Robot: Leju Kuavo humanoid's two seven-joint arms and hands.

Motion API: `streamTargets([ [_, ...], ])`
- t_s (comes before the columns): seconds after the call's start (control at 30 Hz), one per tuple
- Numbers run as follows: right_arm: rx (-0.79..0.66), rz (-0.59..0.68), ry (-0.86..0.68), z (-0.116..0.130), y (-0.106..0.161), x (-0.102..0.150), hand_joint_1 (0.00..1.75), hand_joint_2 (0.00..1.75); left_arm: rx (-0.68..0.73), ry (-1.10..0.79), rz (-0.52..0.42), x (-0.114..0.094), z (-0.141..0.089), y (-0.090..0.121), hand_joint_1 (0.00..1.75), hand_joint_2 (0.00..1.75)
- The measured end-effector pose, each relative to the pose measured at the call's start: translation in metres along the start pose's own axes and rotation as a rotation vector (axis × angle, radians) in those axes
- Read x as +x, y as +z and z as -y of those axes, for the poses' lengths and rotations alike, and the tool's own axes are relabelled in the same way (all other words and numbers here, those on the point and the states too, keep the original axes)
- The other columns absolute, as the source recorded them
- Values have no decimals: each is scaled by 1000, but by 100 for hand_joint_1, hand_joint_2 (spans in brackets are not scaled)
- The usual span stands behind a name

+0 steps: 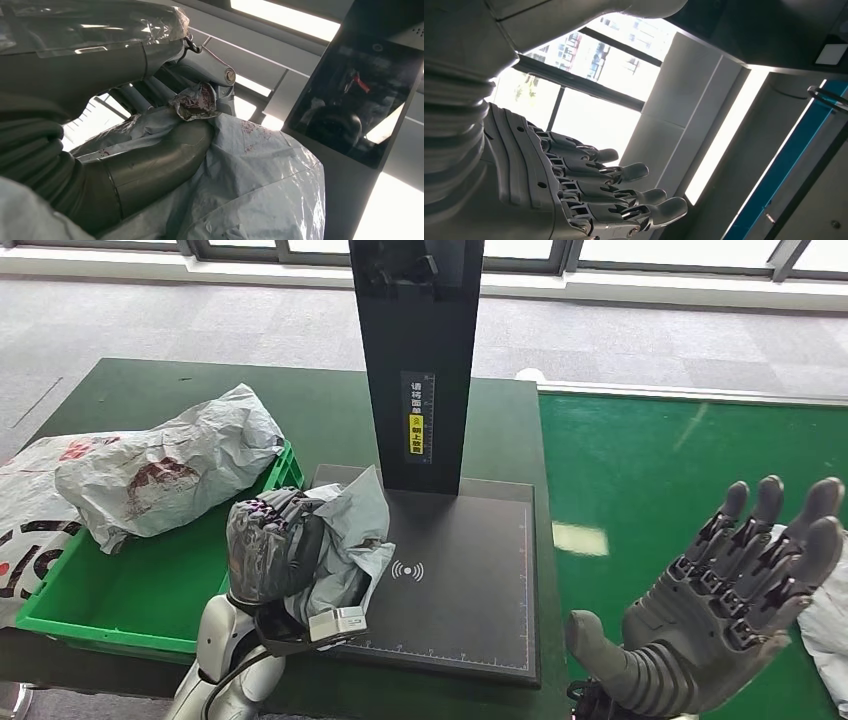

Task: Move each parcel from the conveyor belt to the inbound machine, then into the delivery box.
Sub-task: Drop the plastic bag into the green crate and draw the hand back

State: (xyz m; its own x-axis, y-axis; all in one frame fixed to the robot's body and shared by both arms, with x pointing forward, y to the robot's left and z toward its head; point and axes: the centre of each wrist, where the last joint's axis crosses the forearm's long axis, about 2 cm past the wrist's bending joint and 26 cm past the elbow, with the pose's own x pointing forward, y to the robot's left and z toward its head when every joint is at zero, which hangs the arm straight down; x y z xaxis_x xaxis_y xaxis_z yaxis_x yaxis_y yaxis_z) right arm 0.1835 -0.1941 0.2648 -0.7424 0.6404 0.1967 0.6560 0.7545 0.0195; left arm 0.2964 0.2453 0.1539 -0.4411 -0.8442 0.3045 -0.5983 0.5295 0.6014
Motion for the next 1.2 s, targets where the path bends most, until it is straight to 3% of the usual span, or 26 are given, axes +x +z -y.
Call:
streamTargets([
  [0.43, -4, 1, 0, 1, -1, 0, 0, 175, 14, 3, -2, -5, 0, -5, 175, 175],
  [0.5, -5, 1, -1, 1, -1, 0, 0, 175, 52, 24, -2, -15, -5, -22, 175, 175],
  [0.67, -4, 6, 2, 1, -1, 0, 0, 175, 192, 71, -5, -55, -30, -100, 175, 175],
  [0.9, -10, 30, 19, 3, -6, 2, 0, 175, 309, 90, 37, -68, -68, -181, 175, 175],
  [1.03, -15, 34, 21, 4, -7, 2, 0, 175, 333, 80, 58, -70, -79, -199, 175, 175],
  [1.2, -18, 37, 22, 5, -8, 3, 0, 175, 336, 75, 50, -72, -83, -203, 175, 175],
])
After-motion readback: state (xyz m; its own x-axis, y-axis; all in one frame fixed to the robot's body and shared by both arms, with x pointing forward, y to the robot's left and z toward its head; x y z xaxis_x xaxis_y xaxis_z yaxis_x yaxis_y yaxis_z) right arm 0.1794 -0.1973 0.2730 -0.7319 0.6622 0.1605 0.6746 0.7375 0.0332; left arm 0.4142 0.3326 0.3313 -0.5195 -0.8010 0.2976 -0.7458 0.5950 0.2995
